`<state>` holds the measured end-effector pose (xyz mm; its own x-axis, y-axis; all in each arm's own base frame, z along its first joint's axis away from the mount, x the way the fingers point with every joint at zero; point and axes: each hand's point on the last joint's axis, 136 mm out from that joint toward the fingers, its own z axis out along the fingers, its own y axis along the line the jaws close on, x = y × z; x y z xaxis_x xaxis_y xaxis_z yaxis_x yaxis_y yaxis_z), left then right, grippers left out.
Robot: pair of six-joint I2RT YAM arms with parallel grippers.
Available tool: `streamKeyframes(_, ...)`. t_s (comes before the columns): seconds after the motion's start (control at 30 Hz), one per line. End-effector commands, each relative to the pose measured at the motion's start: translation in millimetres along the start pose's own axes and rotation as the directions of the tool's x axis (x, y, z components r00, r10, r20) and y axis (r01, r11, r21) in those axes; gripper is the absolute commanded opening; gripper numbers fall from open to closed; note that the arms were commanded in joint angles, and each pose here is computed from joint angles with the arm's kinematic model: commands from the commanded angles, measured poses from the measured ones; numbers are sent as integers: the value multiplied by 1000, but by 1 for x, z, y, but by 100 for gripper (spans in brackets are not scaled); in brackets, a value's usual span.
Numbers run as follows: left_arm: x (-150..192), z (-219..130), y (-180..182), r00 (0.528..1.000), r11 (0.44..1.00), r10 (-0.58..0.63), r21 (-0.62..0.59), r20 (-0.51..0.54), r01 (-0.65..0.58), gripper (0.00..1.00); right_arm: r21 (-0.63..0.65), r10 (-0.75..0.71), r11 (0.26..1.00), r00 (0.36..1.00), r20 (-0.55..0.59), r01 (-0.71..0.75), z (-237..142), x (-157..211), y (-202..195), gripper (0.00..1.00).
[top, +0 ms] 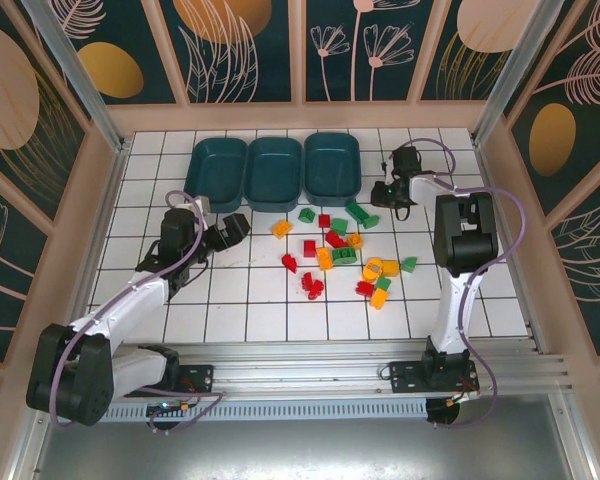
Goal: Sort the legos into containers by color
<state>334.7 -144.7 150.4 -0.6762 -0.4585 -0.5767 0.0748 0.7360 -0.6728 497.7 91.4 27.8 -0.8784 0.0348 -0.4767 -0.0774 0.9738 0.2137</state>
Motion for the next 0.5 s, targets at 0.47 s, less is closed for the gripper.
streamKeyframes(0.47,-3,12,-15,999,996,-46,81,14,45,99,71,-48,997,966,254,31,-76,-49,37,3)
